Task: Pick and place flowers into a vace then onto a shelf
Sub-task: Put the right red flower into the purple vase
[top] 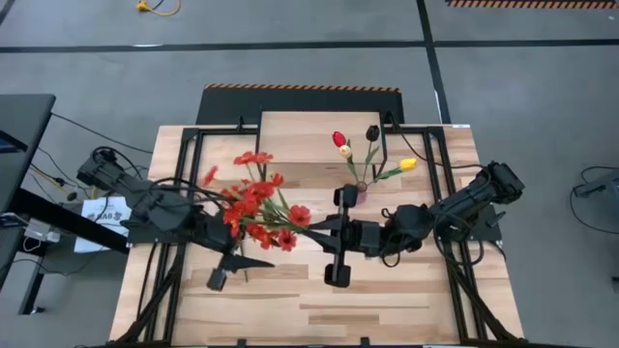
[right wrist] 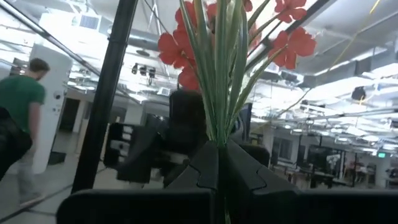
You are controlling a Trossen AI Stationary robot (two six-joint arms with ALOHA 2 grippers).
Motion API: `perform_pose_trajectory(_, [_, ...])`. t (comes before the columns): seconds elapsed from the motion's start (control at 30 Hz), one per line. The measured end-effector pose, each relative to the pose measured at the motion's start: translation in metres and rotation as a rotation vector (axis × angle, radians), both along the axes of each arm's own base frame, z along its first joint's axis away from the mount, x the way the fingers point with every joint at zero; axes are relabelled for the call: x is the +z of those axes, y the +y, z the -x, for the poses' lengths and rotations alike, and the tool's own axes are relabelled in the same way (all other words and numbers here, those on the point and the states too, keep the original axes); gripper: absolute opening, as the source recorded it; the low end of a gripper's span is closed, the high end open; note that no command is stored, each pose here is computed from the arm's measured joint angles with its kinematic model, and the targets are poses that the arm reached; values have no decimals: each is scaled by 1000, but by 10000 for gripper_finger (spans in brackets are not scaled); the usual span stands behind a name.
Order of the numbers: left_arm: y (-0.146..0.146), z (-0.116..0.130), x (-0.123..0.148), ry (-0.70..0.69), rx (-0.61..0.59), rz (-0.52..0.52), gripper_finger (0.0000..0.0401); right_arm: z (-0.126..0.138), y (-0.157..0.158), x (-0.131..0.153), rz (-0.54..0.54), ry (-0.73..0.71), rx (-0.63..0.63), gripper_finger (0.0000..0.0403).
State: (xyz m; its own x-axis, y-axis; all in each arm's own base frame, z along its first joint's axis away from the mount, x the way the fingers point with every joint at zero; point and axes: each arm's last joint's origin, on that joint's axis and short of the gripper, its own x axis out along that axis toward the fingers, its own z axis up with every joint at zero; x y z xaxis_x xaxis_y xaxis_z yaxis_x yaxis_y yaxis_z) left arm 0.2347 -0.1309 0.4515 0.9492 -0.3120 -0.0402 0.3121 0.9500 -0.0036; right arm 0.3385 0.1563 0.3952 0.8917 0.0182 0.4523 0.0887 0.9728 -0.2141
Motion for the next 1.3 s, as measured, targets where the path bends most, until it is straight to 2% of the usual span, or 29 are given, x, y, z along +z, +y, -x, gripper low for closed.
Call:
perform_pose_trajectory(0.2, [-7, -16, 6, 16, 59, -56, 164, 2, 6, -1, 3, 14, 32, 0])
perform_pose_trajectory(0.47, [-4, -17, 15, -67, 134, -58, 164, 7, 17, -2, 21, 22, 64, 0])
perform_pose_trajectory(0.93, [-6, -16, 25, -149, 36, 8, 164, 2, 7, -3, 3, 26, 59, 0])
perform_pose_trajectory(1.3, [2, -19, 24, -136, 104, 28, 164, 1, 7, -3, 10, 30, 73, 0])
